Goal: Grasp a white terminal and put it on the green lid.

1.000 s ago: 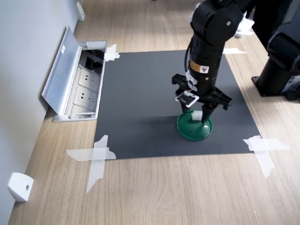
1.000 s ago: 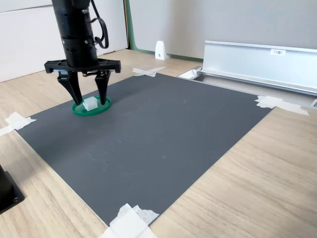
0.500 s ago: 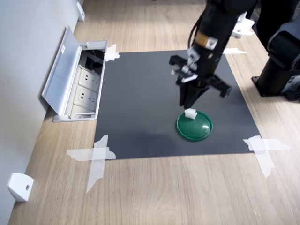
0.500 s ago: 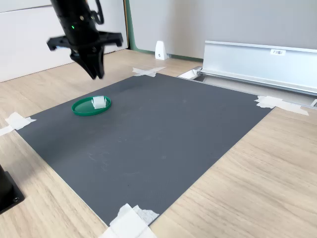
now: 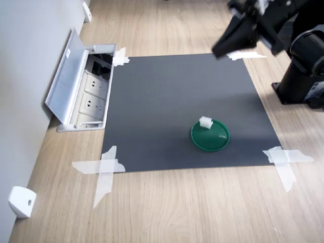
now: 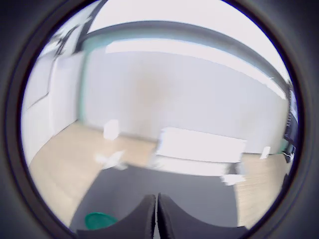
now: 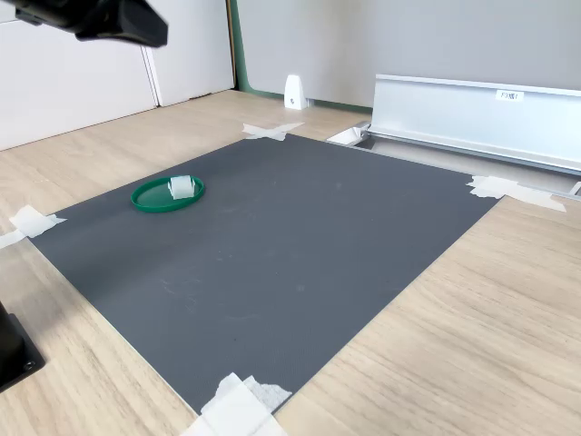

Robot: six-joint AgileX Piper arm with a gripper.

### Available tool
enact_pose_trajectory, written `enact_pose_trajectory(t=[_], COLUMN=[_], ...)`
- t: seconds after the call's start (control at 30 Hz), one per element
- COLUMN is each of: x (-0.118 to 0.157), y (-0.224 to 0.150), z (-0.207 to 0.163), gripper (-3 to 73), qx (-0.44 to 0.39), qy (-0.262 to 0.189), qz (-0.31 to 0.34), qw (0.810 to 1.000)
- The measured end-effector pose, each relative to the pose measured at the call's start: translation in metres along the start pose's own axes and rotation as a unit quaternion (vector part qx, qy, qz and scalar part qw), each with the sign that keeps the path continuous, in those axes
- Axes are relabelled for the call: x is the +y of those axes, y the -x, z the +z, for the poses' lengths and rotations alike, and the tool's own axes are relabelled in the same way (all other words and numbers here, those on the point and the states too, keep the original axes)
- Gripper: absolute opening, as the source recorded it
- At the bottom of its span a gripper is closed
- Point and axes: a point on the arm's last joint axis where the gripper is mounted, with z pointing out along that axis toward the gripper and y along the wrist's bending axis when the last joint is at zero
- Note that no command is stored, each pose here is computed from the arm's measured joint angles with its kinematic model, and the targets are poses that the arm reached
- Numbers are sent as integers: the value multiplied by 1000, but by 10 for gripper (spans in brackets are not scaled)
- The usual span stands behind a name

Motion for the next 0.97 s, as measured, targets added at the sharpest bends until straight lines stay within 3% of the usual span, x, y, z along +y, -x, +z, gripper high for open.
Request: enact_pose_trajectory(t=[0.13,0.27,0.43,0.67,0.97], x=[-8,-8,-4,-5,-5], y=[-23,-42,-56,-68,-69], z=[-22,-35,-44,-41,-41], gripper=[-7,-7,-7,-7,-8], qx=[-38,-70,-108,-85,-81], qy=[-72,-106,-113,-122,-125], qz=[5,20,8,-34,-41], qw=[997,992,988,988,988])
